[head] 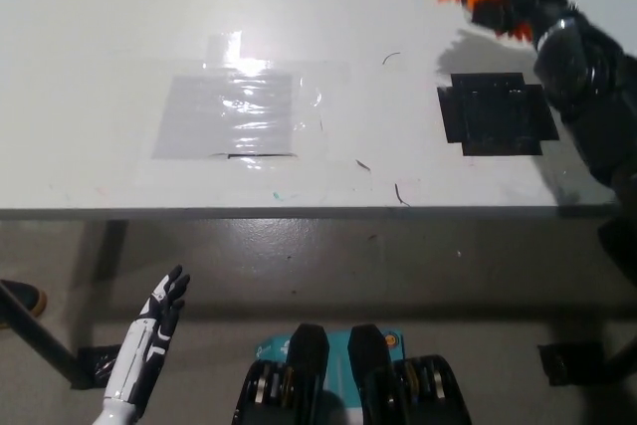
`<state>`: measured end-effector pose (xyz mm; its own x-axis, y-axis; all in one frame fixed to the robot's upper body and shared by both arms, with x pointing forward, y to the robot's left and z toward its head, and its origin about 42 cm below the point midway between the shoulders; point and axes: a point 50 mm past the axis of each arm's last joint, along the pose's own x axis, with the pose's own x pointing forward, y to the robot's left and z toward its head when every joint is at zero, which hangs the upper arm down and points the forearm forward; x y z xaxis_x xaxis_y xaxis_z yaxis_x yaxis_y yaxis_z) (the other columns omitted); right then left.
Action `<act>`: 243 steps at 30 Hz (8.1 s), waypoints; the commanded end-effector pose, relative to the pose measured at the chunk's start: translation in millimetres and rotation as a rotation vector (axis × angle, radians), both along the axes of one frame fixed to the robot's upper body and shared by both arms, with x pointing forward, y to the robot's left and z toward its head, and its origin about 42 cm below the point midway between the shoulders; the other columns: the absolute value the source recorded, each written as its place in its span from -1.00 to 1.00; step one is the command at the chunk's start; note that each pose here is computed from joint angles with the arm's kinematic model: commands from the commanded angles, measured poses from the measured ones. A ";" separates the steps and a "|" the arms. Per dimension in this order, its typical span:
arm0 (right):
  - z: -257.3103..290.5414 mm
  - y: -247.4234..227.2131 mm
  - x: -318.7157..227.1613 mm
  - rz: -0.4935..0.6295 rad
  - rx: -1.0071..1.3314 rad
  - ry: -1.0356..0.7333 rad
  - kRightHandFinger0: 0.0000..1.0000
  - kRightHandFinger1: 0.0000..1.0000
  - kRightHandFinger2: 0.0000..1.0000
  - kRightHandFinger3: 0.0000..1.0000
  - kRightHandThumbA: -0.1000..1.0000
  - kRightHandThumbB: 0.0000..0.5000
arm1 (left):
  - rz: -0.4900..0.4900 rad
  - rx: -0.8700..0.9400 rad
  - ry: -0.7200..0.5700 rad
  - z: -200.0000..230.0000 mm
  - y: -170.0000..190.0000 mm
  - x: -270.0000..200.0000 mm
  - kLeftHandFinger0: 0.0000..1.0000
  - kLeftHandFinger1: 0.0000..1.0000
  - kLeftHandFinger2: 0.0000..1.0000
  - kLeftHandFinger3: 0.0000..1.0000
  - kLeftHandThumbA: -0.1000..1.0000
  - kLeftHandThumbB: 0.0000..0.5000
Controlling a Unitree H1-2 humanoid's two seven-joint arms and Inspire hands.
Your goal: The robot uses it right hand to pick up an extended orange duster kept in the middle of the desk and presses its handle against the desk to collapse it
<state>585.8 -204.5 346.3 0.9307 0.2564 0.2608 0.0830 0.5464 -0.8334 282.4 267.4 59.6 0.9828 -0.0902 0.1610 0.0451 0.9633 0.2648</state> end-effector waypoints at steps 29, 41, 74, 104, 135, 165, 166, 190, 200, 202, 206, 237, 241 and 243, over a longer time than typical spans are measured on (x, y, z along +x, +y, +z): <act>112.2 29.3 -27.2 0.056 0.837 -0.460 -1.00 -0.94 -0.26 -0.19 -1.00 -0.64 | 0.002 -0.021 -0.049 5.1 1.0 -1.5 1.00 1.00 1.00 1.00 1.00 1.00; 61.1 19.7 -14.3 0.005 0.978 -0.405 -1.00 -1.00 -0.40 -0.34 -1.00 -0.63 | 0.003 -0.017 -0.038 1.6 0.4 -8.2 1.00 1.00 1.00 1.00 1.00 1.00; -76.9 16.8 -18.8 -0.206 1.001 -0.057 -1.00 -1.00 -0.56 -0.88 -1.00 -0.53 | 0.011 0.001 -0.047 3.3 1.8 -8.4 1.00 1.00 1.00 1.00 1.00 1.00; -85.4 27.1 -33.2 -0.050 0.639 -0.123 -1.00 -0.68 -0.02 -0.22 -1.00 -0.42 | 0.026 0.006 -0.031 -1.8 4.0 -16.9 1.00 1.00 1.00 1.00 1.00 1.00; -40.9 4.3 1.3 -0.065 -0.200 0.083 -0.90 0.04 0.69 0.60 -1.00 -0.30 | 0.020 -0.003 -0.009 -7.3 2.7 -22.6 1.00 1.00 1.00 1.00 1.00 1.00; 213.1 -16.9 -125.5 0.370 0.138 -0.341 1.00 1.00 1.00 1.00 1.00 0.94 | 0.029 0.011 -0.014 -6.4 4.9 -21.4 1.00 1.00 1.00 1.00 1.00 1.00; 234.6 -24.2 -141.6 0.371 0.184 -0.428 1.00 1.00 1.00 1.00 1.00 1.00 | 0.027 0.011 -0.015 -6.0 4.8 -21.8 1.00 1.00 1.00 1.00 1.00 1.00; 36.6 -62.1 -366.0 0.437 0.544 -0.705 1.00 1.00 1.00 1.00 1.00 0.73 | 0.008 -0.005 -0.097 18.8 0.6 24.4 1.00 1.00 1.00 1.00 1.00 1.00; -95.0 -34.6 -368.0 0.352 0.652 -0.349 1.00 1.00 1.00 1.00 1.00 0.06 | -0.019 0.002 -0.133 31.2 -2.6 38.9 1.00 1.00 1.00 1.00 1.00 1.00; -114.0 -30.4 -362.7 0.330 0.676 -0.291 1.00 1.00 1.00 1.00 1.00 0.08 | -0.023 0.002 -0.133 31.2 -3.2 38.6 1.00 1.00 1.00 1.00 1.00 1.00; -160.8 -19.7 -336.6 0.306 0.723 -0.150 1.00 1.00 1.00 1.00 1.00 -0.05 | -0.026 -0.001 -0.132 31.6 -4.0 40.0 1.00 1.00 1.00 1.00 1.00 1.00; -239.7 -14.0 -329.3 0.256 0.803 0.149 1.00 1.00 1.00 1.00 1.00 -0.38 | -0.032 0.000 -0.098 20.6 0.3 11.2 1.00 1.00 1.00 1.00 1.00 1.00; -244.4 -12.2 -326.8 0.233 0.841 0.186 1.00 1.00 1.00 1.00 1.00 -0.26 | -0.034 0.014 -0.094 19.3 0.1 13.9 1.00 1.00 1.00 1.00 1.00 1.00; -246.1 -11.6 -326.8 0.234 0.846 0.189 1.00 1.00 1.00 1.00 1.00 -0.30 | -0.034 0.004 -0.089 18.2 0.0 12.9 1.00 1.00 1.00 1.00 1.00 1.00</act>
<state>258.1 -218.3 97.9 0.9333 0.2462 0.2614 -0.2046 0.9628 -0.1764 292.8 265.7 69.2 0.9749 -0.1164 0.1899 0.0637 0.9626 0.2632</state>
